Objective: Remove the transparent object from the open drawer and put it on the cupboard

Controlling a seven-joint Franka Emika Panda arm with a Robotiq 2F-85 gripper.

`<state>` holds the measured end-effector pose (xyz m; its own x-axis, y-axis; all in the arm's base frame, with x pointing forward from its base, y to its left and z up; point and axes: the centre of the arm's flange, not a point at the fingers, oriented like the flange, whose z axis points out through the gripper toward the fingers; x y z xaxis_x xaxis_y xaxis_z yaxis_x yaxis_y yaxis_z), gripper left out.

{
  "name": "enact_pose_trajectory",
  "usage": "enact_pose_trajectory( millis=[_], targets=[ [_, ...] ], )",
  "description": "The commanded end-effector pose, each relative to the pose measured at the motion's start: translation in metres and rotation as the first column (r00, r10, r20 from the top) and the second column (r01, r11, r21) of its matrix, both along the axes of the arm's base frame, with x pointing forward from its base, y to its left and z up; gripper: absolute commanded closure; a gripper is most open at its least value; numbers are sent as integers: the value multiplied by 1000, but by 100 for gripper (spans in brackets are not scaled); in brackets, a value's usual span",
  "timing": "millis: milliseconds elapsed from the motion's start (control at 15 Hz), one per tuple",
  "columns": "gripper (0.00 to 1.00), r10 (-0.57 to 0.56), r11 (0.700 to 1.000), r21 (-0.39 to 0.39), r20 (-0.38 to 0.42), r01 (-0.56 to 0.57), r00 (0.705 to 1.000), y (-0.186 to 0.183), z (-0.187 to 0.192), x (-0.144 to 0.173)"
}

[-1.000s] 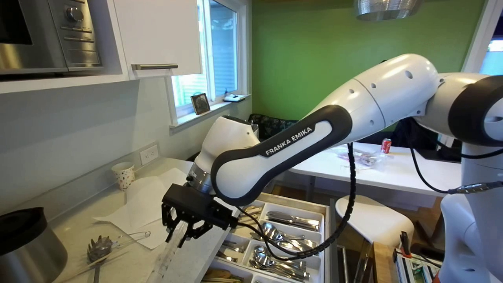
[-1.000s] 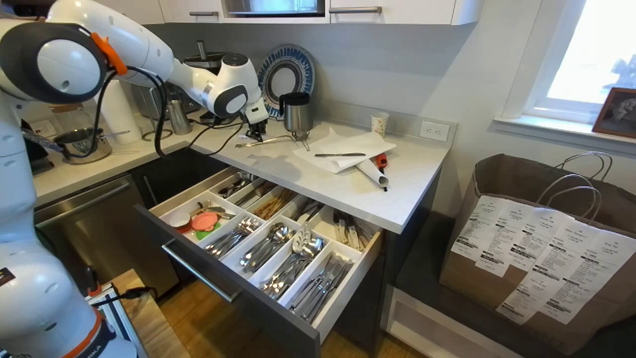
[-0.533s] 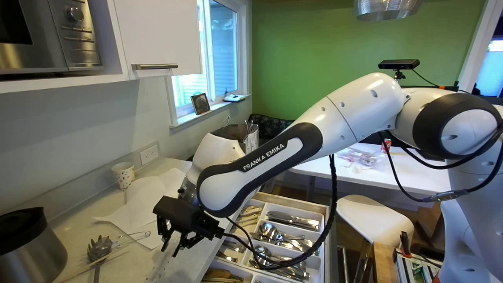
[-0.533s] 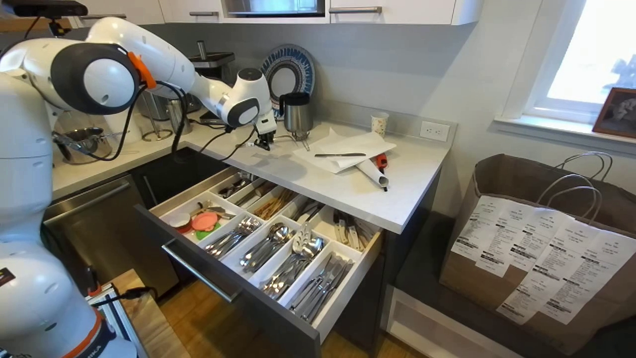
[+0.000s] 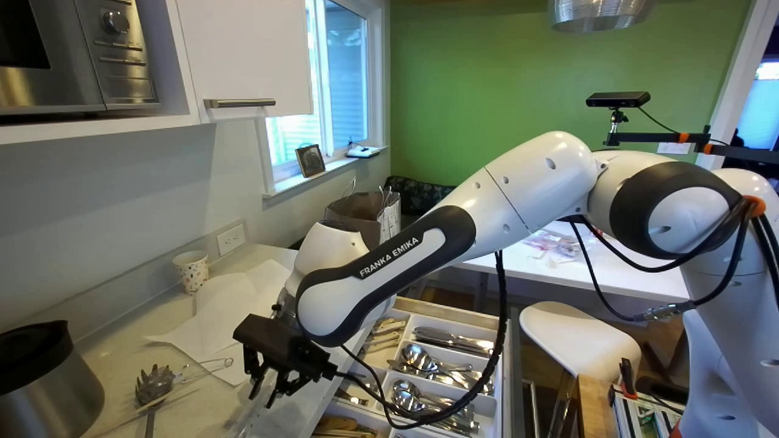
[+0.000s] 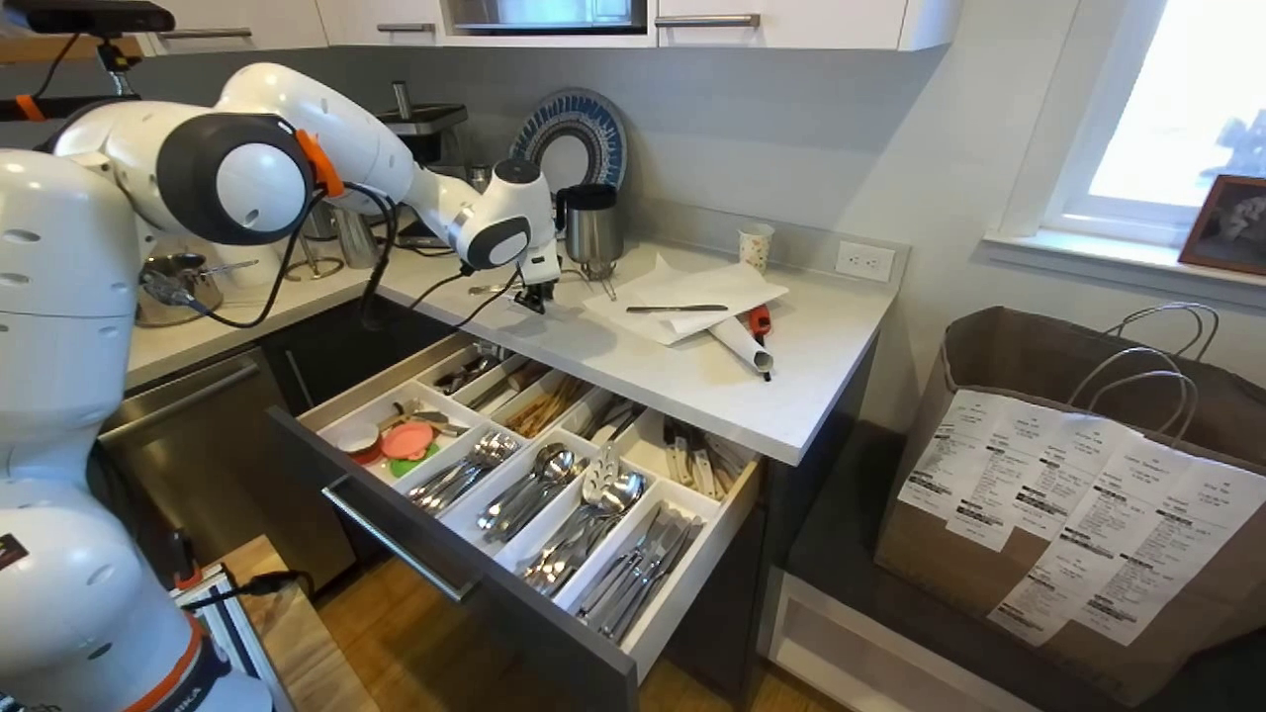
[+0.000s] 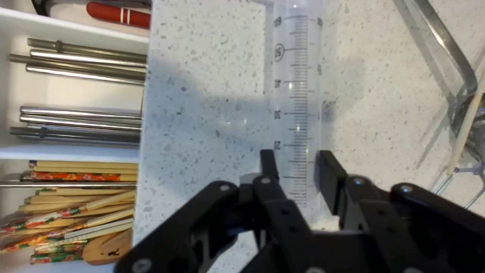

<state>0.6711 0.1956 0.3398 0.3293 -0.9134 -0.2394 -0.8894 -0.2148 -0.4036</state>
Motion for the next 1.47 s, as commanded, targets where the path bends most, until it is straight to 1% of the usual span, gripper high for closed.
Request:
enact_pose_trajectory(
  millis=[0, 67, 133, 200, 400, 467, 533, 667, 733, 800, 933, 1067, 1200, 1267, 1400],
  targets=[
    [77, -32, 999, 31, -23, 33, 999, 0, -8, 7],
    [43, -31, 999, 31, -22, 32, 999, 1, -8, 7],
    [42, -30, 999, 33, -21, 31, 999, 2, -7, 7],
    [37, -28, 999, 35, -17, 29, 999, 3, -4, 6],
    [13, -27, 998, 59, 8, 27, 1000, 9, 15, 3],
    [6, -10, 998, 56, 11, 10, 1000, 14, 23, 0],
    [1, 10, 998, 55, 4, -10, 1000, 20, 29, -5],
    [0, 102, 995, -11, -26, -102, 994, 35, 39, -21],
    [0, 169, 985, -32, -58, -171, 984, 43, 46, -33],
    [0, 199, 978, -46, -103, -205, 974, 49, 54, -44],
    [0, 263, 956, -81, -191, -282, 946, 64, 70, -71],
    [0, 348, 918, -102, -261, -384, 901, 81, 85, -99],
    [0, 426, 871, -109, -320, -479, 846, 96, 100, -127],
    [0, 463, 843, -112, -345, -526, 816, 103, 108, -139],
    [0, 540, 779, -108, -383, -617, 749, 110, 122, -160]
  ],
)
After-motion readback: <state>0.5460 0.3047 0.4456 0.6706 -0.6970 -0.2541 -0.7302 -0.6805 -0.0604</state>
